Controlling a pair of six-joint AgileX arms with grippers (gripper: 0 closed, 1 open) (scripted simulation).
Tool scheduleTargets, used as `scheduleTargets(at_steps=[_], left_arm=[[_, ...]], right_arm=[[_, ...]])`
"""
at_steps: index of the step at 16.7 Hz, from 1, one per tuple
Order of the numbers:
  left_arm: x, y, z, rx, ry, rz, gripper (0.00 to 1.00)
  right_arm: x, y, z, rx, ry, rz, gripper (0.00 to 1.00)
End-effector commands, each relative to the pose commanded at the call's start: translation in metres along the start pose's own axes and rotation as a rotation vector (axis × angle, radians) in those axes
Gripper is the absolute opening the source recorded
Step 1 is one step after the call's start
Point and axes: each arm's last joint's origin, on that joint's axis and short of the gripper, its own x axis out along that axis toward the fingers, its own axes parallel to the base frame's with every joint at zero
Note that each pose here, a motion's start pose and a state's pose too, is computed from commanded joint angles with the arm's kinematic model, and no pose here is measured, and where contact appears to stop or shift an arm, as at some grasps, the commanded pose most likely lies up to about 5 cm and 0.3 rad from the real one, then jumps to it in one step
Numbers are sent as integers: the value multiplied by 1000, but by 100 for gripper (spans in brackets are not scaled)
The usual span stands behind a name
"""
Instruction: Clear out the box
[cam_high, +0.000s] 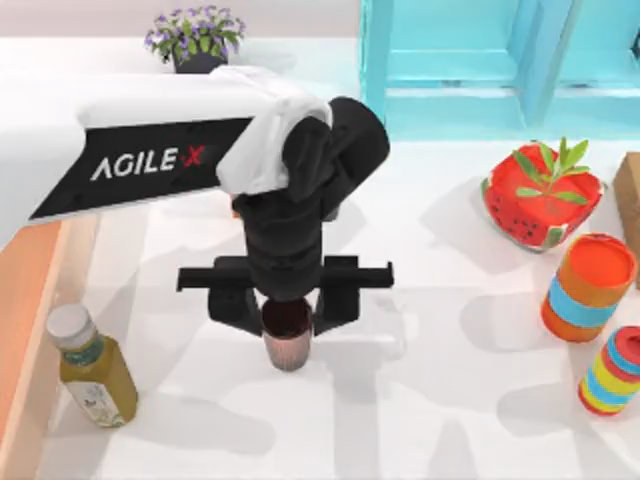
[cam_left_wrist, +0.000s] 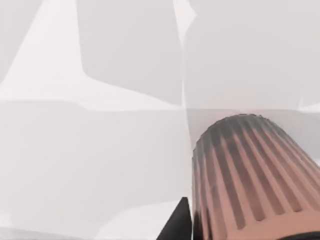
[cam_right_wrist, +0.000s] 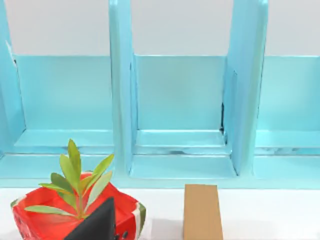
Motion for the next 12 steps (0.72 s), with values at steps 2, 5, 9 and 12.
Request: scheduleTargets(at_steps=[2,5,9,12], left_arm=[[0,0,0,0,0,0,8],[0,0,0,0,0,0,30],[0,0,0,0,0,0,60],[0,0,0,0,0,0,83]], right_arm=[[0,0,0,0,0,0,100],[0,0,0,0,0,0,100],[0,0,0,0,0,0,100],[0,0,0,0,0,0,100]])
